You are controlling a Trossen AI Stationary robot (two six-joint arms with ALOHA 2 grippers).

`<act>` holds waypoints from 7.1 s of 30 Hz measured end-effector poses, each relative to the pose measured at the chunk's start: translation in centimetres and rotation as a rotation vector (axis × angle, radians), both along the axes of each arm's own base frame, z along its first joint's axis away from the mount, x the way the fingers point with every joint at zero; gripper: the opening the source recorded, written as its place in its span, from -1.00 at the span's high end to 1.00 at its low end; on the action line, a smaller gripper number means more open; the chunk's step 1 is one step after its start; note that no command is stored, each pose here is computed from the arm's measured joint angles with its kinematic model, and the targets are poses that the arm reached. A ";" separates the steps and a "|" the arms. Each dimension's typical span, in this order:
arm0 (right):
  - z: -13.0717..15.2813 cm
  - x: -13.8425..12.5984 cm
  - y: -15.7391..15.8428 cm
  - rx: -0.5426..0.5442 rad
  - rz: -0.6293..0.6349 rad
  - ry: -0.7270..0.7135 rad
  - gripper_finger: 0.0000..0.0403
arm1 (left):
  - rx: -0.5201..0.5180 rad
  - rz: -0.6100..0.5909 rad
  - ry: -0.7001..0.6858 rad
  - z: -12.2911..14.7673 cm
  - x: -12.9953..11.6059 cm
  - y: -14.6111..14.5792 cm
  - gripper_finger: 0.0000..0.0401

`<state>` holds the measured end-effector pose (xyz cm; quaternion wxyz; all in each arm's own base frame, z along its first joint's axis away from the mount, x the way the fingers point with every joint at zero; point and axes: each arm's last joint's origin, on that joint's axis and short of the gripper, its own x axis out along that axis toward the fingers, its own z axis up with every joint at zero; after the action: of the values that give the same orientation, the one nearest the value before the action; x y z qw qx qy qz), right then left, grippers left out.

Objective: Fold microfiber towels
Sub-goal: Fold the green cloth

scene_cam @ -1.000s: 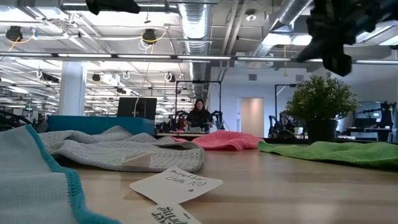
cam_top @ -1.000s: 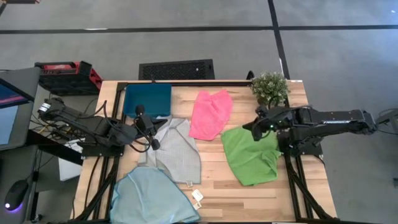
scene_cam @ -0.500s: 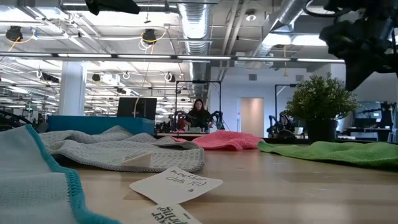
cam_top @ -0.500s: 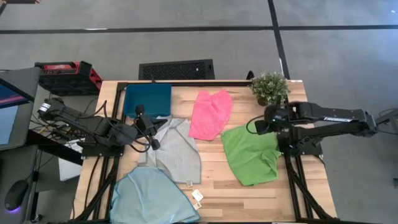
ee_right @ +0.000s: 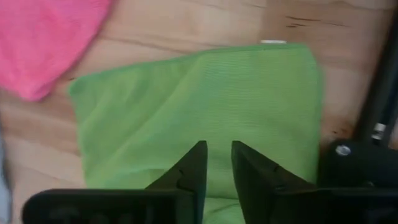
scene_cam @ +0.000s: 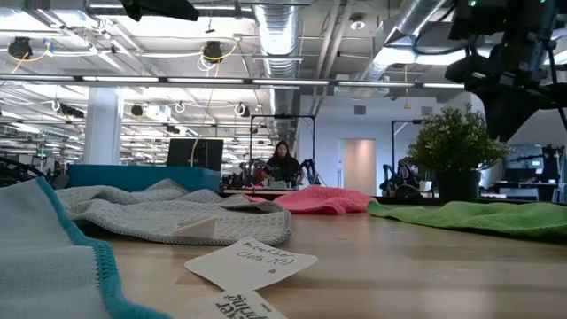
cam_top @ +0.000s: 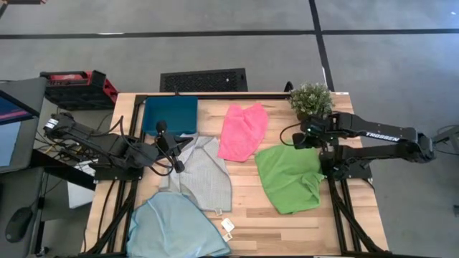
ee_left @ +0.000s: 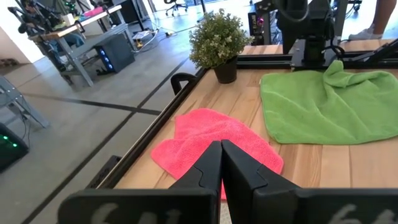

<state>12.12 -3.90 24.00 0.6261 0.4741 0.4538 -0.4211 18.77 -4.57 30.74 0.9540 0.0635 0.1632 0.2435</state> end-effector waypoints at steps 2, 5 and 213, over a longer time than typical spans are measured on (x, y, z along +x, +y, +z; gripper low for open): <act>-0.3 0.1 -0.5 0.014 -0.051 0.030 0.40 | 0.000 0.000 0.000 0.0 0.0 0.0 1.00; -0.8 0.3 -1.5 0.031 -0.113 0.075 0.32 | 0.000 0.000 0.000 0.0 0.0 0.0 1.00; -4.2 12.4 -4.7 -0.034 0.295 0.069 0.96 | -0.323 -0.184 0.351 -18.3 20.8 1.4 0.32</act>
<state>24.54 -8.56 19.76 0.6733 0.3769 0.5323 -0.3484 39.62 -3.13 12.43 0.9269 -0.0340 0.3567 0.1115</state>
